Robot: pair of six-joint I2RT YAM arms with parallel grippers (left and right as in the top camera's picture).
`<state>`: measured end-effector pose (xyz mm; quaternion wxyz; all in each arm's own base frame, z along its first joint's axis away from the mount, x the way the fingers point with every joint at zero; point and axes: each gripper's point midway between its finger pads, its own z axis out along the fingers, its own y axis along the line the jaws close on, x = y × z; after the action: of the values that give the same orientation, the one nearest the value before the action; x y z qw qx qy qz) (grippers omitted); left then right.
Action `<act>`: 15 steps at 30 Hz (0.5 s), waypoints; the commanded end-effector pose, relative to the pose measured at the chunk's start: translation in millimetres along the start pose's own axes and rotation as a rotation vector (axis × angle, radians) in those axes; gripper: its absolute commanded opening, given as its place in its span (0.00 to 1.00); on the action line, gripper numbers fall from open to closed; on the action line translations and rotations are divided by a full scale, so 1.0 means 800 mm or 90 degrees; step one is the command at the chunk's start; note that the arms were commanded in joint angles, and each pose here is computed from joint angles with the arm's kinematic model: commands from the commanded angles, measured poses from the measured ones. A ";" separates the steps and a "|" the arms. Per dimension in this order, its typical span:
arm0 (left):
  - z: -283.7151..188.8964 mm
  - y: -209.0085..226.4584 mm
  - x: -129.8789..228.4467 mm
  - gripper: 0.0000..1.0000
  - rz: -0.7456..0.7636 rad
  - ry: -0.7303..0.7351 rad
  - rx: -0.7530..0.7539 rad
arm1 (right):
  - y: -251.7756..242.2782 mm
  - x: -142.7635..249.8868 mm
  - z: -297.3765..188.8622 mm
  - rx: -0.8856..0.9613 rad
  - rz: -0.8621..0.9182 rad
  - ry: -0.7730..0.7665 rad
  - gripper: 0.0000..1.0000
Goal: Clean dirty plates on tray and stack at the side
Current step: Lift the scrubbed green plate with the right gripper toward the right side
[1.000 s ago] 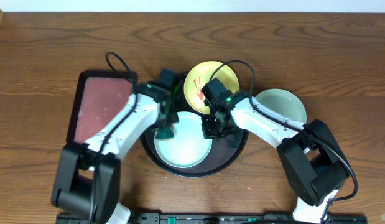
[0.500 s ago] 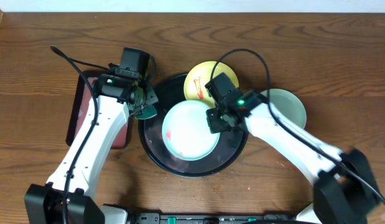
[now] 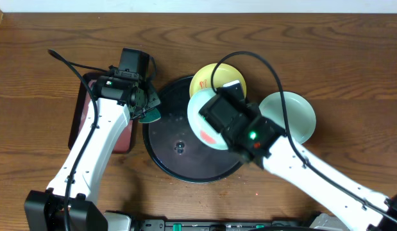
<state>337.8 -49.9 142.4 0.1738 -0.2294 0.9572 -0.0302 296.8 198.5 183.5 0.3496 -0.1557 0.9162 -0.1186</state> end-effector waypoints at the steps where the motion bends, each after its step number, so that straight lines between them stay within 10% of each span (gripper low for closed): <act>1: -0.002 0.002 -0.002 0.07 0.004 -0.001 -0.001 | -0.035 -0.033 -0.040 0.124 -0.010 -0.109 0.01; 15: -0.002 0.004 0.001 0.08 0.004 0.004 -0.005 | -0.048 -0.065 -0.137 0.329 -0.054 -0.314 0.01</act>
<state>335.7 -49.6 141.6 0.1696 -0.2294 0.9580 -0.0285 272.3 206.9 266.6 0.5271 -0.1667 0.7886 -0.2691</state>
